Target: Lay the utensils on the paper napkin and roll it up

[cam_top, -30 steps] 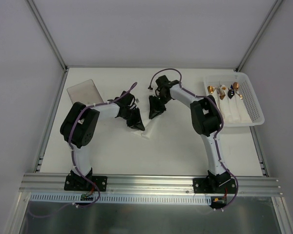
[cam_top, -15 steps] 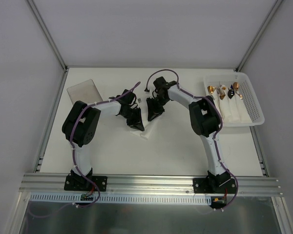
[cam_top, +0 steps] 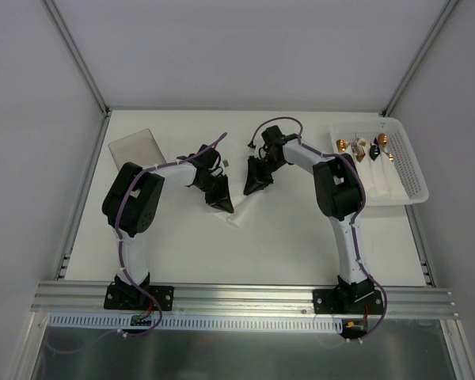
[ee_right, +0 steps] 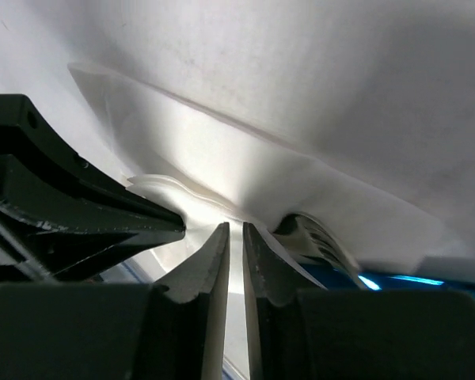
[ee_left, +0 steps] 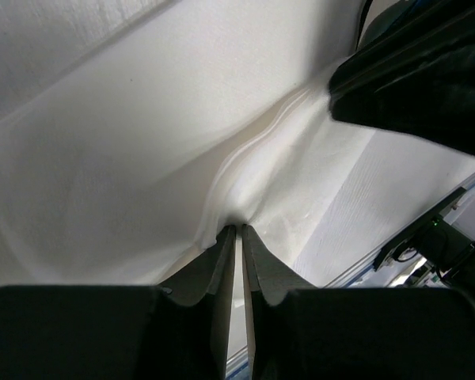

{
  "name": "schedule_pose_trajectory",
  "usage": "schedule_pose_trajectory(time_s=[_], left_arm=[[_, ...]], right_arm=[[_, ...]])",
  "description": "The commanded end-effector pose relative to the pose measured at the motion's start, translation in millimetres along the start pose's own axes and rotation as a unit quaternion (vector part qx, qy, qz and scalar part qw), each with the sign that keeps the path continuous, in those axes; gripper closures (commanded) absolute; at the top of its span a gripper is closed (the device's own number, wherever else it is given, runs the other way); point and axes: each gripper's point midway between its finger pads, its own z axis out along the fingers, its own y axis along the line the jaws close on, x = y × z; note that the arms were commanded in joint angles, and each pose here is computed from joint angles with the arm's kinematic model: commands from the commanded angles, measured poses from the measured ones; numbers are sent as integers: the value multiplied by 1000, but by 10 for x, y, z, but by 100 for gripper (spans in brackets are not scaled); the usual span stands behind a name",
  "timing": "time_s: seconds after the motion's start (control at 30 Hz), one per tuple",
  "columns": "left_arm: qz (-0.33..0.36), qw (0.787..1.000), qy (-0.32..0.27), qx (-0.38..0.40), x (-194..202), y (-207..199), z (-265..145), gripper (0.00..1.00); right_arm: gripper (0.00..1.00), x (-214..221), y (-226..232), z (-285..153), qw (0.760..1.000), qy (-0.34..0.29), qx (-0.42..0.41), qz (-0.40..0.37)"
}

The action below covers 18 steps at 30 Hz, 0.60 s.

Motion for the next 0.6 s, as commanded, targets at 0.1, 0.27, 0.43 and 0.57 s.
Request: schedule_pose_trajectory(time_s=[0.1, 0.27, 0.43, 0.57], left_arm=[[-14, 997, 23, -78, 75, 427, 137, 89], [-1, 997, 12, -74, -27, 383, 108, 88], [-13, 997, 17, -76, -5, 414, 131, 88], [-35, 996, 22, -79, 32, 438, 169, 89]], right_arm=[[84, -257, 208, -403, 997, -63, -40, 28], [85, -163, 160, -308, 998, -44, -33, 24], [84, -113, 211, -368, 998, -43, -42, 27], [84, -53, 324, -388, 992, -48, -95, 67]])
